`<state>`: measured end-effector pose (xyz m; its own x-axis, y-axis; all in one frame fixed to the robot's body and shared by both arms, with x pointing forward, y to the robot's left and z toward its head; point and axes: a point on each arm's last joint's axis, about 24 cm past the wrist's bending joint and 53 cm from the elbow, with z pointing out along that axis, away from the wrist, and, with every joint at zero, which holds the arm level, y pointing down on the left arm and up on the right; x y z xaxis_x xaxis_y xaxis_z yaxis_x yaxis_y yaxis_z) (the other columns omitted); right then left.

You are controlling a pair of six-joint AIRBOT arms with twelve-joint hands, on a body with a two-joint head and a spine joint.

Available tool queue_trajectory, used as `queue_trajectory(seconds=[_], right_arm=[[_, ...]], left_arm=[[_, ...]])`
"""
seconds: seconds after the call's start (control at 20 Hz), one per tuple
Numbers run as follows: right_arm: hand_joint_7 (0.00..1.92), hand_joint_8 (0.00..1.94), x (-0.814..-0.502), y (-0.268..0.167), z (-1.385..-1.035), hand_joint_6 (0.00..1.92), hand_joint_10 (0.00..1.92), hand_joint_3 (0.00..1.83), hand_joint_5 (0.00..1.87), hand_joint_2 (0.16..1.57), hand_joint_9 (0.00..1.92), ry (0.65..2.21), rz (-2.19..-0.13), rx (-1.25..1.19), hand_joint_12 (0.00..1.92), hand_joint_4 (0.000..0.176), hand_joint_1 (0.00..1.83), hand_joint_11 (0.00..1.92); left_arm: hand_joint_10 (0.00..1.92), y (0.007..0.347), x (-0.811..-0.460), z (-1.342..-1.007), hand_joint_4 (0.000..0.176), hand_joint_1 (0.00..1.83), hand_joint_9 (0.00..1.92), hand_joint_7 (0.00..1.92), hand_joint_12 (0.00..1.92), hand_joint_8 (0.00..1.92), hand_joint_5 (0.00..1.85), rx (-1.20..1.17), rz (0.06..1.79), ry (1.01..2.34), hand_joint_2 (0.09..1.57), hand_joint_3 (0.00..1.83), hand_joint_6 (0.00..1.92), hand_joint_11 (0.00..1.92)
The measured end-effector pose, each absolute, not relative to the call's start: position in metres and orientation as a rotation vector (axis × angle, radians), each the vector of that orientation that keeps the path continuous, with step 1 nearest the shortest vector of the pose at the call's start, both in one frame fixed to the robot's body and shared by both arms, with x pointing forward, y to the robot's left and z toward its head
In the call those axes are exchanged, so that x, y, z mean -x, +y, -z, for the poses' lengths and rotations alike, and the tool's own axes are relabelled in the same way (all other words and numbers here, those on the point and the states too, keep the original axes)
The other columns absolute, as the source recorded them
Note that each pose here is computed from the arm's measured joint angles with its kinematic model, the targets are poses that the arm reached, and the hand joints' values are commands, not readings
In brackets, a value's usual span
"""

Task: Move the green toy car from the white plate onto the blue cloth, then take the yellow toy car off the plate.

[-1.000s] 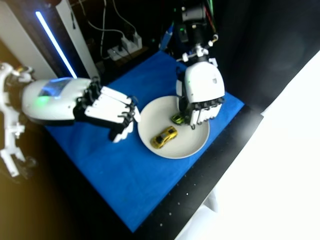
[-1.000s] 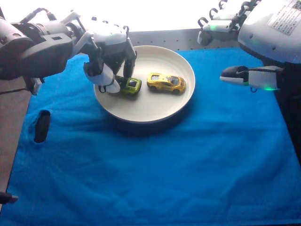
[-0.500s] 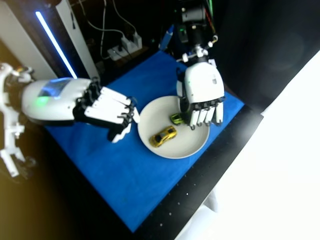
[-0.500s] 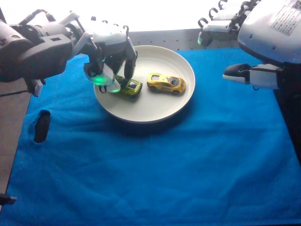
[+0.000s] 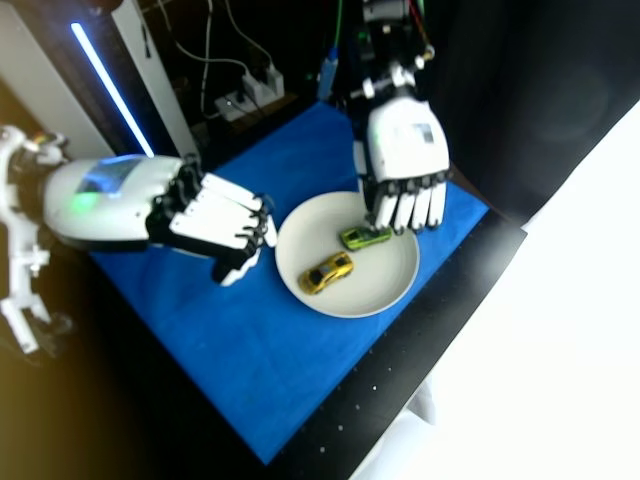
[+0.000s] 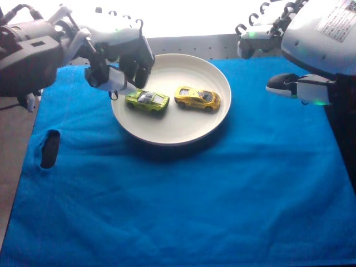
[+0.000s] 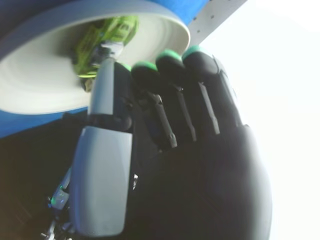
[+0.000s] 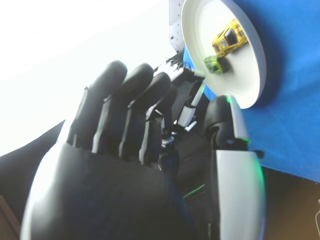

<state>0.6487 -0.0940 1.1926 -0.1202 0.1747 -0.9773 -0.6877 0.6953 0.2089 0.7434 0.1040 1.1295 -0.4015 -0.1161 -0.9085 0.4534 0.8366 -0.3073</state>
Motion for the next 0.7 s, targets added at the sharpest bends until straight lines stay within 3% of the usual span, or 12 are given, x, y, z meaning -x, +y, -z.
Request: queue_trajectory(seconds=[0.1,0.15,0.2,0.3,0.35,0.4,0.45,0.5,0.55,0.6,0.7], right_arm=[[0.60,1.13,-0.6486,-0.0939,-1.1929,0.85,1.42,0.00,0.50,1.08,0.53,1.523,-0.777,0.440,1.84,0.000,1.03,0.37],[0.62,1.04,-0.6487,-0.0940,-1.1927,0.76,1.37,0.00,0.53,1.06,0.53,1.524,-0.777,0.440,1.83,0.000,1.10,0.33],[0.62,1.04,-0.6487,-0.0940,-1.1928,0.76,1.37,0.00,0.53,1.06,0.53,1.523,-0.777,0.439,1.83,0.000,1.10,0.33],[0.61,1.03,-0.6487,-0.0940,-1.1928,0.70,1.34,0.00,0.53,1.05,0.52,1.523,-0.777,0.439,1.80,0.000,1.09,0.27],[0.59,1.07,-0.6487,-0.0940,-1.1928,0.71,1.37,0.00,0.51,1.06,0.50,1.523,-0.777,0.439,1.81,0.000,1.08,0.27],[0.59,1.07,-0.6487,-0.0940,-1.1928,0.71,1.37,0.00,0.51,1.06,0.50,1.523,-0.777,0.439,1.81,0.000,1.08,0.27],[0.56,1.08,-0.6487,-0.0940,-1.1928,0.69,1.41,0.00,0.50,1.07,0.46,1.523,-0.777,0.439,1.87,0.000,1.06,0.20],[0.58,1.07,-0.6487,-0.0940,-1.1928,0.68,1.41,0.00,0.52,1.06,0.50,1.523,-0.777,0.439,1.87,0.000,1.07,0.28],[0.56,1.06,-0.6487,-0.0940,-1.1928,0.68,1.38,0.00,0.51,1.07,0.48,1.523,-0.777,0.439,1.84,0.000,1.05,0.27],[0.53,1.08,-0.6487,-0.0940,-1.1929,0.70,1.38,0.00,0.49,1.08,0.44,1.523,-0.777,0.439,1.85,0.000,1.04,0.19],[0.53,1.08,-0.6488,-0.0942,-1.1928,0.71,1.38,0.00,0.49,1.07,0.43,1.524,-0.776,0.439,1.86,0.000,1.06,0.18]], left_arm=[[1.48,0.1033,-0.7437,-1.1317,0.000,1.22,0.62,0.84,1.92,1.40,0.94,-0.256,0.633,1.880,1.17,0.00,0.91,0.37],[1.23,0.1033,-0.7437,-1.1318,0.000,1.20,0.57,0.81,1.85,1.29,0.96,-0.256,0.634,1.880,1.17,0.00,1.03,0.22],[1.23,0.1032,-0.7438,-1.1322,0.000,1.20,0.57,0.81,1.85,1.29,0.96,-0.256,0.634,1.878,1.17,0.00,1.03,0.22],[1.73,0.1027,-0.7440,-1.1340,0.000,1.23,0.87,0.87,1.92,1.43,0.83,-0.257,0.637,1.870,1.19,0.00,0.96,0.91],[1.63,0.1018,-0.7435,-1.1339,0.000,1.12,0.76,0.70,1.92,1.18,0.69,-0.257,0.639,1.871,1.08,0.00,0.70,0.80],[1.63,0.1018,-0.7435,-1.1339,0.000,1.12,0.76,0.70,1.92,1.18,0.69,-0.257,0.640,1.871,1.08,0.00,0.70,0.80],[1.33,0.1019,-0.7434,-1.1336,0.000,1.07,0.62,0.66,1.81,0.86,0.70,-0.258,0.639,1.872,1.04,0.00,0.47,0.55],[1.04,0.1019,-0.7434,-1.1336,0.000,1.05,0.60,0.68,1.69,0.56,0.69,-0.259,0.638,1.872,1.01,0.00,0.31,0.43],[0.80,0.1019,-0.7434,-1.1336,0.000,1.03,0.57,0.68,1.56,0.37,0.70,-0.259,0.638,1.872,1.00,0.00,0.22,0.31],[0.65,0.1016,-0.7433,-1.1336,0.000,1.04,0.60,0.74,1.52,0.16,0.72,-0.260,0.638,1.871,0.96,0.00,0.10,0.32],[0.55,0.1023,-0.7443,-1.1330,0.000,1.05,0.58,0.75,1.47,0.09,0.73,-0.262,0.633,1.873,0.95,0.00,0.06,0.26]])
